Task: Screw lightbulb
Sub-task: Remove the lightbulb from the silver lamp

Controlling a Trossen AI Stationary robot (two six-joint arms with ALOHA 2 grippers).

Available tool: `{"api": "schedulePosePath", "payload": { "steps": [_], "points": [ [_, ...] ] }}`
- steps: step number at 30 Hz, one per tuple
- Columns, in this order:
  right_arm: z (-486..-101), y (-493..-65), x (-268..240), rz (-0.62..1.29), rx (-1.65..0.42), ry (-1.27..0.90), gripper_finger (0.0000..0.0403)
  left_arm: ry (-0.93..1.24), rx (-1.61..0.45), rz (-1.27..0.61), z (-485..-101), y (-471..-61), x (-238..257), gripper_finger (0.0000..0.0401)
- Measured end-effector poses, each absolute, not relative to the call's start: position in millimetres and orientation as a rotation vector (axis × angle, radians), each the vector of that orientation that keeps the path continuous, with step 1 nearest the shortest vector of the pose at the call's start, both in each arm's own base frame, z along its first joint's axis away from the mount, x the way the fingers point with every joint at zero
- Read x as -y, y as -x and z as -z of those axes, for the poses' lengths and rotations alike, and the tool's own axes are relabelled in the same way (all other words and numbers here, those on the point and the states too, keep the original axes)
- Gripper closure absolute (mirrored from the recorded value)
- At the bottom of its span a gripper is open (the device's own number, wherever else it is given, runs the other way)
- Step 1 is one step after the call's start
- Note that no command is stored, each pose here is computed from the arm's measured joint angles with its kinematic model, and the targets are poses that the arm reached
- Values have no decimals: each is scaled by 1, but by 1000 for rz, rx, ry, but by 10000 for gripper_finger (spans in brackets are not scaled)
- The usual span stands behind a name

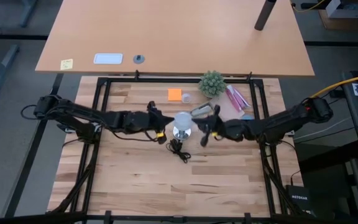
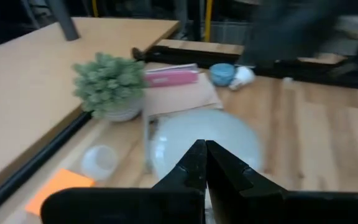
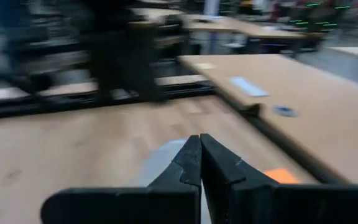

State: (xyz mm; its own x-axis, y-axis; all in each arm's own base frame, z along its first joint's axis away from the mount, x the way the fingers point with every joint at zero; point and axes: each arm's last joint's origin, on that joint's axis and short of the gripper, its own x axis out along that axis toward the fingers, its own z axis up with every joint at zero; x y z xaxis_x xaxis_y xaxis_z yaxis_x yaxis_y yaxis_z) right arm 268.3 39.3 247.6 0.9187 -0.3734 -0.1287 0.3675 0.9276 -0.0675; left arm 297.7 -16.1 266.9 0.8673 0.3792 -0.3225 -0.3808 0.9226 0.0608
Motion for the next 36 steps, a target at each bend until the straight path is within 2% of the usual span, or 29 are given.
{"api": "schedulePosePath", "payload": {
  "steps": [3, 7, 14, 21, 36],
  "points": [
    [-246, -267, -55, 281, -146, 18, 397, -11, -346, -433, -266, -299, 5, 401],
    [-239, -267, -67, 246, -177, -25, 397, -23, -369, -467, -261, -302, -9, 401],
    [-207, -280, -70, 322, -264, -56, 397, -35, -439, -496, -241, -312, -20, 401],
    [-189, -286, -69, 432, -305, -6, 397, -28, -450, -450, -237, -314, -16, 401],
    [-184, -285, -55, 651, -292, 18, 397, 41, -472, -385, -234, -312, 13, 401]
  ]
}}
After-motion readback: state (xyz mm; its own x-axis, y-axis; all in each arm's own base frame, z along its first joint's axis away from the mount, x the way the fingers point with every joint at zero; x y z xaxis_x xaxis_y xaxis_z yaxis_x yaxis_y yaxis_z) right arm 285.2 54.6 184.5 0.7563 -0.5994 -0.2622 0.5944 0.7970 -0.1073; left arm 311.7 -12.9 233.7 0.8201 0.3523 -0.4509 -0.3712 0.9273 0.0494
